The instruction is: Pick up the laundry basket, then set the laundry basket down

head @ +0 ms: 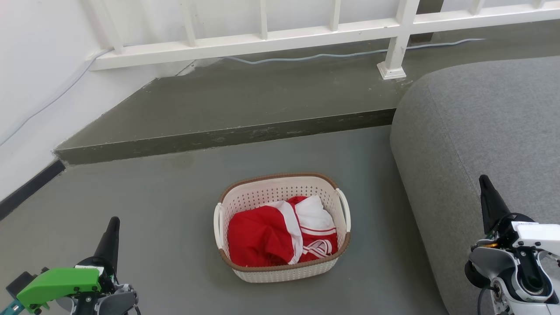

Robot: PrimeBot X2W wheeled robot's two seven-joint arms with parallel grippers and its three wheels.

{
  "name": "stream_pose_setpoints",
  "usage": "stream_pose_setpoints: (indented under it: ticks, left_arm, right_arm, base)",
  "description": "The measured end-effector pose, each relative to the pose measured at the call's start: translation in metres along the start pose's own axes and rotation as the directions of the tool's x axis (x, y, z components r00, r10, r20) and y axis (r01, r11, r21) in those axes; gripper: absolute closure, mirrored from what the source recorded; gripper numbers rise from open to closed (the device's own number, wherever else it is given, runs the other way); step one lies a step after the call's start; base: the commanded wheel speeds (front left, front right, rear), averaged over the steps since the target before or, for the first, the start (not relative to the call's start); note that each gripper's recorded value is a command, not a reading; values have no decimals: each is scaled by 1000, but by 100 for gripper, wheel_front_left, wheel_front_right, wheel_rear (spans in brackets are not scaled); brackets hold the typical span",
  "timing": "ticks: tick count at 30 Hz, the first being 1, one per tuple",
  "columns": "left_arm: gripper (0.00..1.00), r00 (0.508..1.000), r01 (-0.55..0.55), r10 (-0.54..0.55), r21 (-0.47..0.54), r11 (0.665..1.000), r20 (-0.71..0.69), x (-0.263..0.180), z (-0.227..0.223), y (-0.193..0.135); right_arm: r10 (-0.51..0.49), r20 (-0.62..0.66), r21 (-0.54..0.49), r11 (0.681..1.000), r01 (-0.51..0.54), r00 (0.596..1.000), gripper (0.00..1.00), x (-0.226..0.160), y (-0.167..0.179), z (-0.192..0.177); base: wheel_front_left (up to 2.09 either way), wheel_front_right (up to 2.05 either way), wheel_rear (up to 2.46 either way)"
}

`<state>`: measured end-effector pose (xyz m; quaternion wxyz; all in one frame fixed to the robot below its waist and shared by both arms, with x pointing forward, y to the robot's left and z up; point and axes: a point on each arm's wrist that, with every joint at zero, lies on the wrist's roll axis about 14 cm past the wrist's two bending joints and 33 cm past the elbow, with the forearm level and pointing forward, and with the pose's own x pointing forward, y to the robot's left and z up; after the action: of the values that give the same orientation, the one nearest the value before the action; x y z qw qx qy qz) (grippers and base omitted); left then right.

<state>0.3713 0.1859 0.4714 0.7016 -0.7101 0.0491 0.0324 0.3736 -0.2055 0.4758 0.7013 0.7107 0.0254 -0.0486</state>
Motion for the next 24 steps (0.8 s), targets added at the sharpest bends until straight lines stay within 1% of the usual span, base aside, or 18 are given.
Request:
stream_pose_setpoints:
  ticks: [24]
  left_arm:
    - [100, 1000, 1, -1, -1, 1000, 2, 0, 1, -1]
  right_arm:
    - [-3, -3, 2, 1000, 3, 1000, 100, 0, -1, 0]
  base:
    - [0, 0, 0]
